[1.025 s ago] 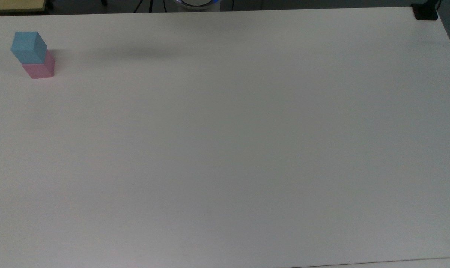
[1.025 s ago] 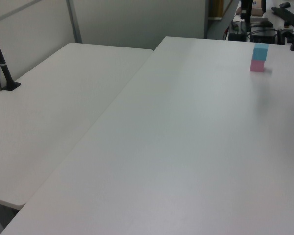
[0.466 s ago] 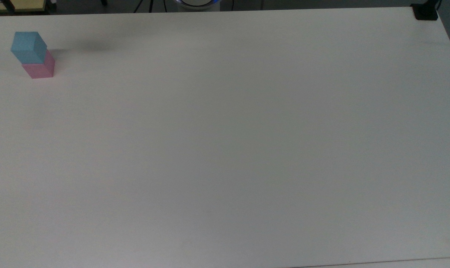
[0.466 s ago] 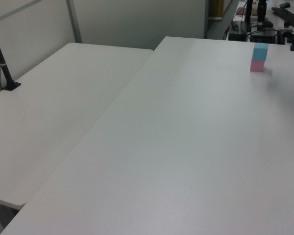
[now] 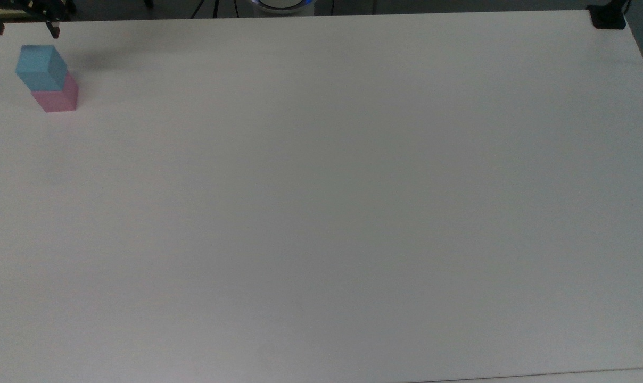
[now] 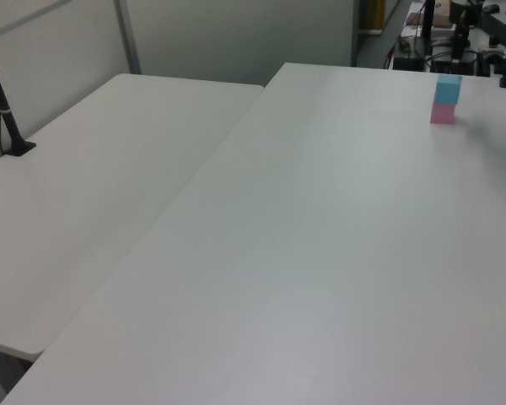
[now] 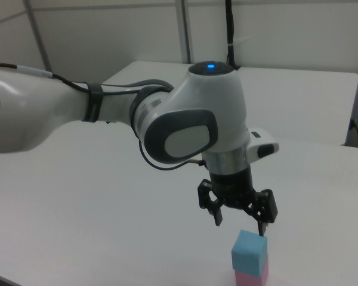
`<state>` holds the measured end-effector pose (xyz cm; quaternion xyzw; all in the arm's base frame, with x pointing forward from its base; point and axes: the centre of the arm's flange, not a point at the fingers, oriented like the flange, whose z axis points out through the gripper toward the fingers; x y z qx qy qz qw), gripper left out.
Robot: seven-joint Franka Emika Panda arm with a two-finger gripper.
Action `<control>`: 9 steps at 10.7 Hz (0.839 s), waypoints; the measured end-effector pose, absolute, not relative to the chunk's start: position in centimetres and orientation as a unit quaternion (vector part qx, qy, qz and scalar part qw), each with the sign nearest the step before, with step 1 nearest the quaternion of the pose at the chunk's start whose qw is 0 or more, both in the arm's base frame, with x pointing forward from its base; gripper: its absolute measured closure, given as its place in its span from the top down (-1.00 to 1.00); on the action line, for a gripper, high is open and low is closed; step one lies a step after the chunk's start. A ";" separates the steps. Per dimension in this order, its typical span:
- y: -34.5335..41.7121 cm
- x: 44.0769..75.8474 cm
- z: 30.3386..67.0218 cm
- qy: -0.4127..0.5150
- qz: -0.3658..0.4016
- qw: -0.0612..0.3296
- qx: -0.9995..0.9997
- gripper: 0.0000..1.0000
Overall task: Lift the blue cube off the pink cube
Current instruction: 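Lower the gripper over the blue cube and close on it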
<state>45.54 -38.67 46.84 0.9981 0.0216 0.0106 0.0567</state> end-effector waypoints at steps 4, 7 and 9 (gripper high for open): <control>-39.5 46.7 43.8 0.024 0.015 0.069 0.997 1.00; -39.5 46.9 41.4 0.026 0.020 0.076 0.997 1.00; -39.3 46.6 40.1 0.027 0.025 0.079 0.996 1.00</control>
